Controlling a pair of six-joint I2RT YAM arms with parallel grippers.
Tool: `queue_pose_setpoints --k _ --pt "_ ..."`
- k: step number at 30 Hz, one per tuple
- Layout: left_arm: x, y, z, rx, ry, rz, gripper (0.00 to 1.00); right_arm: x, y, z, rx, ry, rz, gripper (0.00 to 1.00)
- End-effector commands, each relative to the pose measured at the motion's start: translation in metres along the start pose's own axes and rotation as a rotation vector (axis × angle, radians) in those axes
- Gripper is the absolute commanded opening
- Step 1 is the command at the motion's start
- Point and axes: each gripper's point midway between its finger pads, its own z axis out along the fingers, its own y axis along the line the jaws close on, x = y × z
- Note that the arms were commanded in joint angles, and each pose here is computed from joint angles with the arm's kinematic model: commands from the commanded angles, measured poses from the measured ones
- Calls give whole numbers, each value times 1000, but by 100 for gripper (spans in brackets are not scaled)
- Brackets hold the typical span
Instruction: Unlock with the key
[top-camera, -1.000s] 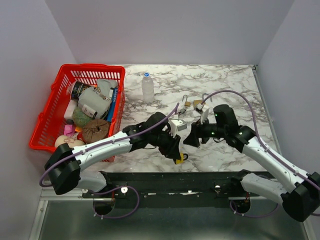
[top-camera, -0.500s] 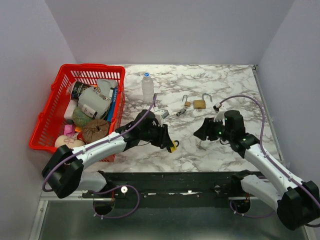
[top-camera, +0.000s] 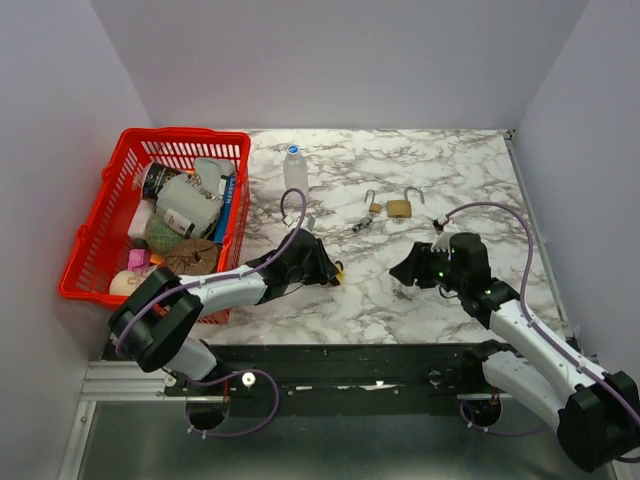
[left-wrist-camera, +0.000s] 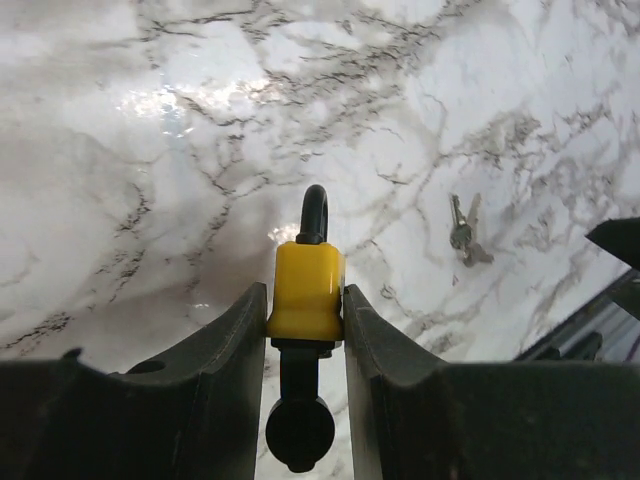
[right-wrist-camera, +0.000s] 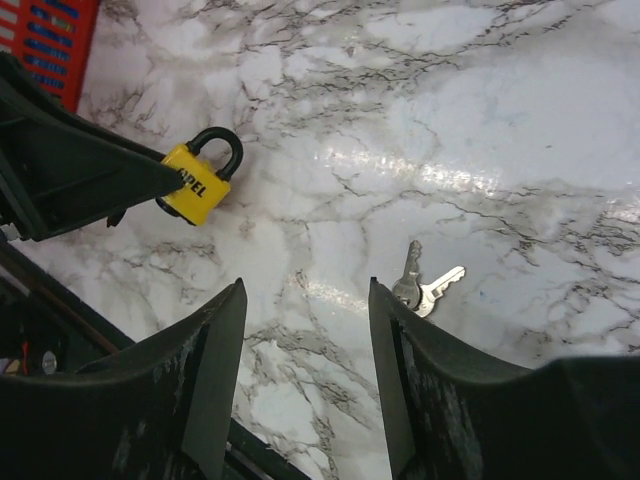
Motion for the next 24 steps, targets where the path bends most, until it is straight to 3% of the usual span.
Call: queue_pose_setpoints --k 1,6,9,12,16,24 --pt "-21 6 16 -58 -173 -83 0 17 -27 5 118 36 16 61" --pt "0 14 28 -106 -120 -79 0 27 -38 8 178 74 1 61" --pt "14 20 31 -134 -68 -70 9 28 -39 7 188 87 -4 61" --pt "24 21 28 -142 -31 -60 35 29 -39 8 193 94 -12 61" --pt "33 18 21 -145 16 -23 57 36 -41 11 212 131 -19 60" --pt "31 14 9 -149 49 51 81 46 -43 23 297 205 -67 52"
